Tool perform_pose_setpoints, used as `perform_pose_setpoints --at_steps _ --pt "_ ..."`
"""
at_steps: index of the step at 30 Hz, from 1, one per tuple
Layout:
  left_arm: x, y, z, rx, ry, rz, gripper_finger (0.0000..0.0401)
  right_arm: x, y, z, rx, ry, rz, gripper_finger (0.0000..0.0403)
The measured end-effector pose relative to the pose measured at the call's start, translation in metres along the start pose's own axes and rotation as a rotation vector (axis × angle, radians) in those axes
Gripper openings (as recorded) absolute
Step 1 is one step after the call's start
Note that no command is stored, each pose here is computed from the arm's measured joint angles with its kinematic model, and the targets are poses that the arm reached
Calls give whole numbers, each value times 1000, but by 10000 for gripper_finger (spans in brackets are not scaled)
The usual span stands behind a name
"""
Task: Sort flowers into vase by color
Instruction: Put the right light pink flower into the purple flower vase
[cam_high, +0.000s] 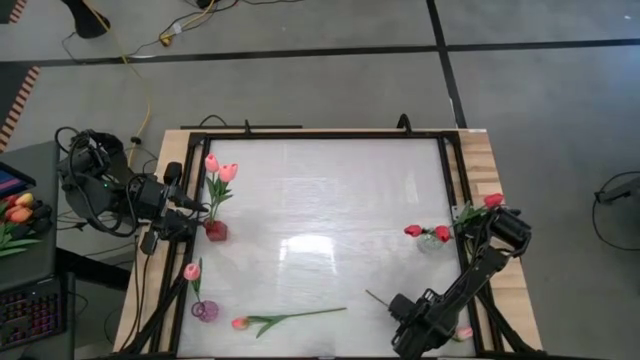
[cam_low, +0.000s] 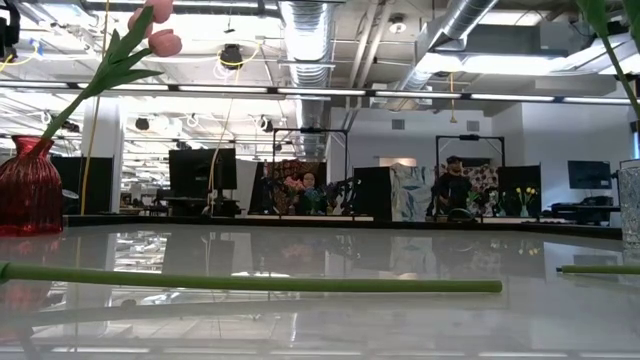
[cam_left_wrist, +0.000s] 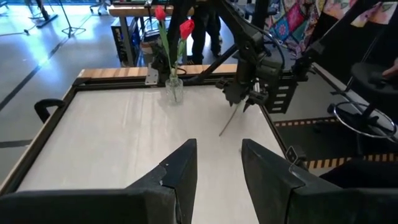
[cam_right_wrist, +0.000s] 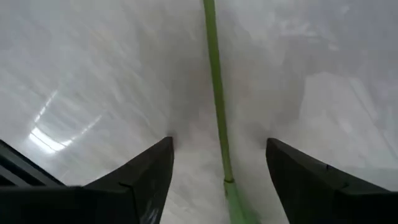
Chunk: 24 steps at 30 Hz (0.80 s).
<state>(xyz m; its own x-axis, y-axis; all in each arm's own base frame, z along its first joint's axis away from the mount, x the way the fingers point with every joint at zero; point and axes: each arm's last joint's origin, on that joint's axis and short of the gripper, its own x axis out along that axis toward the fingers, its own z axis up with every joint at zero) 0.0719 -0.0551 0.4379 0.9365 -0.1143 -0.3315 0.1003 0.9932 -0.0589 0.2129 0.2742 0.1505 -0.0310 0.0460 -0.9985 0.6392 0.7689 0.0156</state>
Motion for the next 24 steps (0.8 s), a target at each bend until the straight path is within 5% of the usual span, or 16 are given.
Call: perform_pose_setpoints --at_steps 4,13,24 --pt "0 0 -1 -5 7 -6 113 2 2 -4 -6 40 6 224" --pt "0 0 -1 -6 18 -20 113 2 -1 -9 7 94 -26 21" --pt "0 0 -2 -8 21 -22 113 -21 2 11 -39 35 -105 20"
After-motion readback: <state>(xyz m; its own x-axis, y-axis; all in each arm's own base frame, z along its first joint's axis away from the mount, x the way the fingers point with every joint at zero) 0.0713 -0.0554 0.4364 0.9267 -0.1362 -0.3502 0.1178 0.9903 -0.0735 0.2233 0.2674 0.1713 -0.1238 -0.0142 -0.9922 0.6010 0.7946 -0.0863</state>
